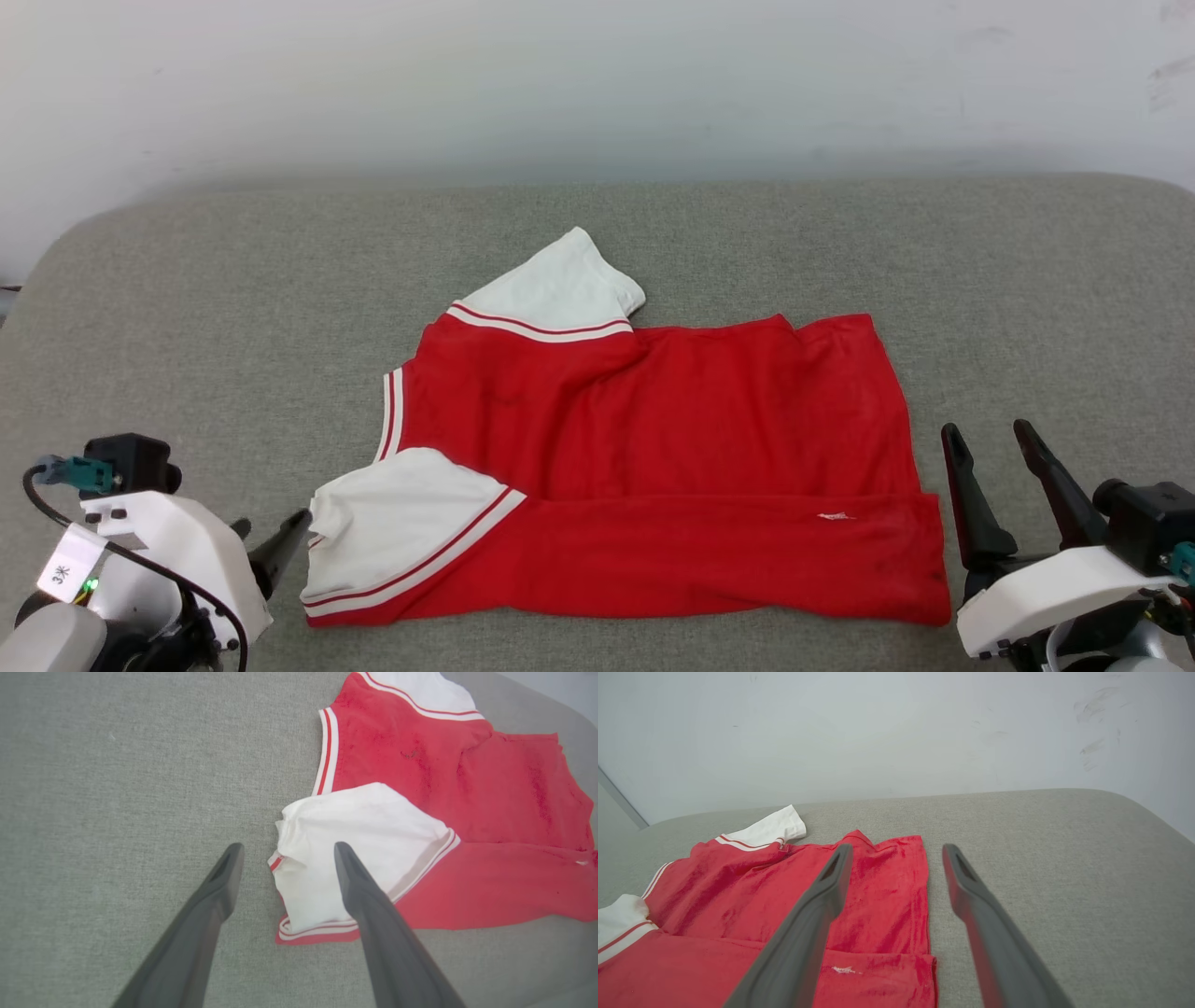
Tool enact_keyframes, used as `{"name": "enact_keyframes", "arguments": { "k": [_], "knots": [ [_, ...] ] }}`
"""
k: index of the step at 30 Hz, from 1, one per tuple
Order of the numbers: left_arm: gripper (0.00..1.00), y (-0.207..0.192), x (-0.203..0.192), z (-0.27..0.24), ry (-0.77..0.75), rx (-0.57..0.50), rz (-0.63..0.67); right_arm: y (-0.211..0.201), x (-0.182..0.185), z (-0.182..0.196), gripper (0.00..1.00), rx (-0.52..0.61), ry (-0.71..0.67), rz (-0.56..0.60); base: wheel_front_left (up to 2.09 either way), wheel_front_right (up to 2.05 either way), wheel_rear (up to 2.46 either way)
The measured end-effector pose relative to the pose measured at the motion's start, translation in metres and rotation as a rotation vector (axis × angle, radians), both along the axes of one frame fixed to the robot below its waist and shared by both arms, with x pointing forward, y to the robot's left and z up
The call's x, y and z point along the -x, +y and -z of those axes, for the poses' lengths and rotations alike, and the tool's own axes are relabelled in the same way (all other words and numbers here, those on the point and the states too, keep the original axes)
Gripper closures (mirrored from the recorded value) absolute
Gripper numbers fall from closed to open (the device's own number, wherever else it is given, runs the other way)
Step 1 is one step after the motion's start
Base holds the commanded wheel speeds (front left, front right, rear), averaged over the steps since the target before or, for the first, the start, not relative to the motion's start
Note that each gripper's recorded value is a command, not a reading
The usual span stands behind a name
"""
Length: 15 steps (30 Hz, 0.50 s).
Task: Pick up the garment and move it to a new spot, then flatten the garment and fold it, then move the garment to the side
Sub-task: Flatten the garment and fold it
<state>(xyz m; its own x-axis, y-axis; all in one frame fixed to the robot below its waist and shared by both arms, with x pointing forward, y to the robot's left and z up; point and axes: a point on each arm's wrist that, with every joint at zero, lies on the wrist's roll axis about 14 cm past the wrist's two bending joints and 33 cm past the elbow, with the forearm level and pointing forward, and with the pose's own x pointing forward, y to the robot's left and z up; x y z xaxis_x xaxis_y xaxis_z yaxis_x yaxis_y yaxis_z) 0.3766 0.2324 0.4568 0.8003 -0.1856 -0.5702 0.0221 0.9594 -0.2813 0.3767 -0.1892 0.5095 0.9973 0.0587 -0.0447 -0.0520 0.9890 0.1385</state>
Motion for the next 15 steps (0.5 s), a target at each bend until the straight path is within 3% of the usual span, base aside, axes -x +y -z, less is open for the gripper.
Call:
{"name": "enact_keyframes", "arguments": {
  "k": [7,15],
  "knots": [
    [0.00,-0.010,0.023,0.043,0.261,0.036,0.019,-0.004,0.000,0.008,0.00,-0.012,0.027,0.023,0.00,0.00,0.00],
    [0.00,-0.028,0.031,0.081,0.395,0.081,0.045,-0.013,-0.006,0.028,0.00,-0.030,0.085,0.055,0.00,0.00,0.00]
  ]
}}
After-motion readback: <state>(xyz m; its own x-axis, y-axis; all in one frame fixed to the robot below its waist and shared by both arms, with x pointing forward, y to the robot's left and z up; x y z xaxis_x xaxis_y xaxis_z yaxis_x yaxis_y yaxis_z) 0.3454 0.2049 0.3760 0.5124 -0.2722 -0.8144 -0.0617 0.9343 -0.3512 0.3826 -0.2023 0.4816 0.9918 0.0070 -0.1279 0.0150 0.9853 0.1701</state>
